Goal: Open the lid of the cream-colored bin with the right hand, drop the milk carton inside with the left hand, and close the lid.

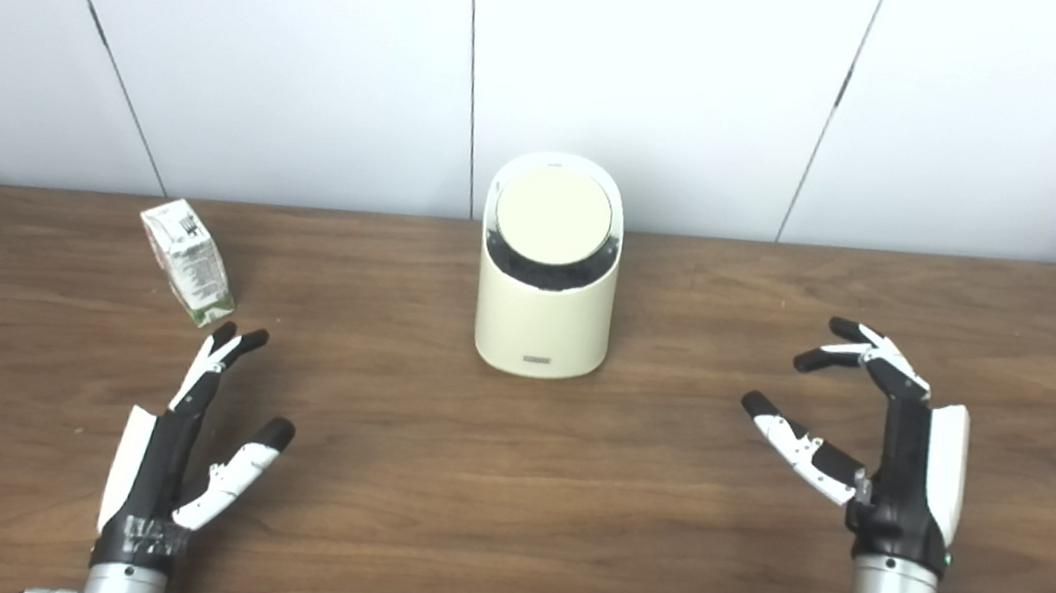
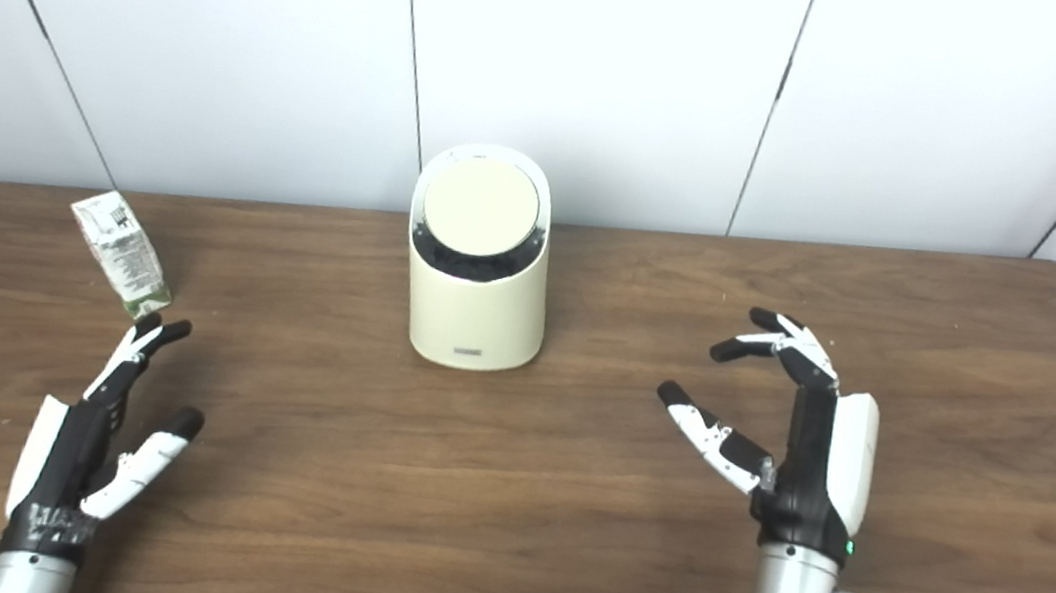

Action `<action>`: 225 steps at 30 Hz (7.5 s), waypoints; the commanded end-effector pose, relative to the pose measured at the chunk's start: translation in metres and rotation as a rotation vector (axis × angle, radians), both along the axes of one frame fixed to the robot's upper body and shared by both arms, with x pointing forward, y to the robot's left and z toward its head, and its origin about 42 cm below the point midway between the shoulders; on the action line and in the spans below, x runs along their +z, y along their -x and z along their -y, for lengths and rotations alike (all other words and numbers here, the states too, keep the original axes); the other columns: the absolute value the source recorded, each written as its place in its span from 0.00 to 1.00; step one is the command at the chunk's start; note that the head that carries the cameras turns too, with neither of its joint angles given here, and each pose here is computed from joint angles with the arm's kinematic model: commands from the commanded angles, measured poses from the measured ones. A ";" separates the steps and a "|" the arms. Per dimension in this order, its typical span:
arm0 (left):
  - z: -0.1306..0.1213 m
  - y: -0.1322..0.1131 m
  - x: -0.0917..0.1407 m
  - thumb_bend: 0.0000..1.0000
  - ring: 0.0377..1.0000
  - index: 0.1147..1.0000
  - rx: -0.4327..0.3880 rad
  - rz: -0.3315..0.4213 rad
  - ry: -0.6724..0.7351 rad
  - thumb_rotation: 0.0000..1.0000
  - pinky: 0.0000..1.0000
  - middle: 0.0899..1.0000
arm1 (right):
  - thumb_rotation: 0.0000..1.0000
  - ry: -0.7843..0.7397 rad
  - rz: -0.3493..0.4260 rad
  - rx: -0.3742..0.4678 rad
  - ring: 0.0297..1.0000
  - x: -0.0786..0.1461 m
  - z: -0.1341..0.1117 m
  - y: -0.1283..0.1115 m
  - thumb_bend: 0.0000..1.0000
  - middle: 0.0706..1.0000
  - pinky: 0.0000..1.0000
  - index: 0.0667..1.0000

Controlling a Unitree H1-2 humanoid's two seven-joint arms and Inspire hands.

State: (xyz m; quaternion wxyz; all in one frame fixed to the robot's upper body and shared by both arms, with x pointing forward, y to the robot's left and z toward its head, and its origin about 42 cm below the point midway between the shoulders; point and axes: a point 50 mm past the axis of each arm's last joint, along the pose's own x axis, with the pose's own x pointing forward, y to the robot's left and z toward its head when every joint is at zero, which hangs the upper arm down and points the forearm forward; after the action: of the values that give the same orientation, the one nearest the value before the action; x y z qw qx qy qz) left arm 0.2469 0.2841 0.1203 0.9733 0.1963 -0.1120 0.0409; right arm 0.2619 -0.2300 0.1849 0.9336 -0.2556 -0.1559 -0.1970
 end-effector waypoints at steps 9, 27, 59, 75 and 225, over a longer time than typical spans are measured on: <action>-0.005 0.005 0.002 0.75 1.00 0.91 -0.005 0.029 0.013 0.71 1.00 1.00 | 0.14 0.001 0.130 0.016 0.86 0.015 -0.002 -0.003 0.53 0.75 0.84 0.45; 0.004 0.008 0.008 0.75 0.99 0.94 -0.010 -0.008 0.086 0.73 0.98 0.97 | 0.45 -0.056 -0.002 0.140 0.85 -0.007 0.006 -0.011 0.70 0.83 0.73 0.70; 0.060 -0.008 0.068 0.67 1.00 1.00 -0.147 -0.007 0.278 0.80 1.00 1.00 | 0.49 -0.127 -0.004 0.426 0.92 0.079 -0.022 -0.087 0.88 0.90 0.90 0.88; 0.066 -0.009 0.057 0.67 1.00 0.99 -0.159 -0.016 0.288 0.74 0.98 1.00 | 0.33 0.083 -0.019 0.418 0.90 0.120 -0.076 -0.159 0.94 0.92 0.78 0.88; 0.071 -0.006 0.058 0.70 1.00 1.00 -0.210 0.096 0.270 0.82 1.00 1.00 | 0.17 0.930 0.001 0.280 0.97 0.151 -0.094 -0.195 1.00 0.94 1.00 0.98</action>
State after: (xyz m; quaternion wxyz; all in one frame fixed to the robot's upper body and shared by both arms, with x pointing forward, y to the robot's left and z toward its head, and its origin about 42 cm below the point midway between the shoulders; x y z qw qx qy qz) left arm 0.2532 0.2140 0.1662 0.9872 0.0567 -0.1439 -0.0387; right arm 0.4509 -0.1319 0.3165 0.7616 -0.5980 -0.2473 0.0350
